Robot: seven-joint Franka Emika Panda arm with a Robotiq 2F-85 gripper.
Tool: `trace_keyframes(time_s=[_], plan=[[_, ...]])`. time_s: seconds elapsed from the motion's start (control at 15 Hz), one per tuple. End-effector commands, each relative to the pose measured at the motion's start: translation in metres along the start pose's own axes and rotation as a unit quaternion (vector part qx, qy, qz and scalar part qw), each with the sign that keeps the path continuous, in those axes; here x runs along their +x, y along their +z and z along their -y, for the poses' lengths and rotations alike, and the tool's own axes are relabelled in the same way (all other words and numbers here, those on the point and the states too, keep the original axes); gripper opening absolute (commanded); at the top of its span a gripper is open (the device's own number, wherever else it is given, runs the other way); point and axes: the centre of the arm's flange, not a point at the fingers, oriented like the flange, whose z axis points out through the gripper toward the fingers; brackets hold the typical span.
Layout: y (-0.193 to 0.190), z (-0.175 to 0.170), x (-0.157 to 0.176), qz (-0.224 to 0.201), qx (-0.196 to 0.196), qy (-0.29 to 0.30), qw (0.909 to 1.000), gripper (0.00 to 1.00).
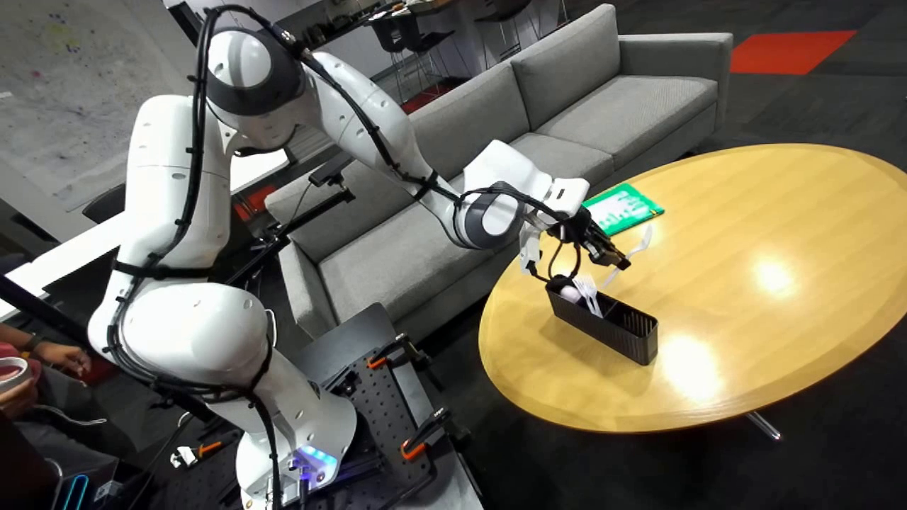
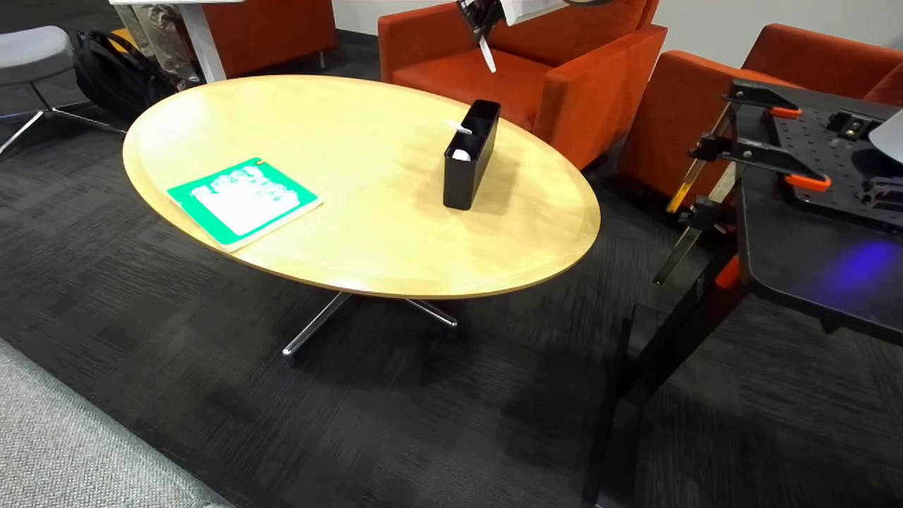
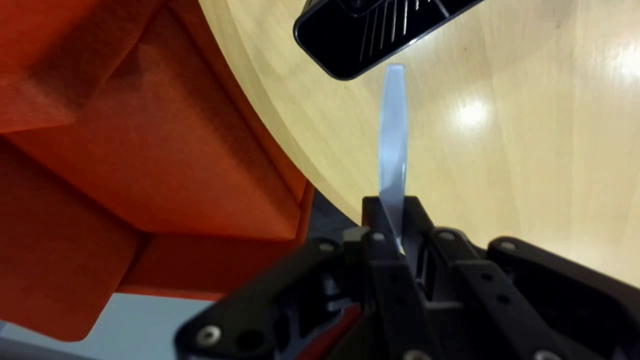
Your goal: Put the white fork on the table into the utensil basket
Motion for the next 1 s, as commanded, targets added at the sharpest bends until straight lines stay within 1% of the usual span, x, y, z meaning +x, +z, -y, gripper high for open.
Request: trace_keyframes(time_s=[0.0,0.27,0.4,0.47,0.6,0.73,0.8,0.93], plan=[[0.019,0.013,-0.014,-0.059,-0.069,0.026,0.9956,0.03],[0.038,0.009,-0.028,-0.095,-0.122,0.045,0.987,0.03],[0.042,0.007,-0.035,-0.096,-0.137,0.045,0.9849,0.03],[0.038,-0.002,-0.035,-0.086,-0.111,0.04,0.9893,0.13],[0.044,-0.002,-0.04,-0.093,-0.123,0.036,0.9874,0.13],[0.045,-0.001,-0.041,-0.097,-0.124,0.036,0.9869,0.13],[0.045,0.0,-0.04,-0.098,-0.124,0.037,0.9868,0.03],[0.055,0.009,-0.04,-0.102,-0.126,0.044,0.9857,0.03]])
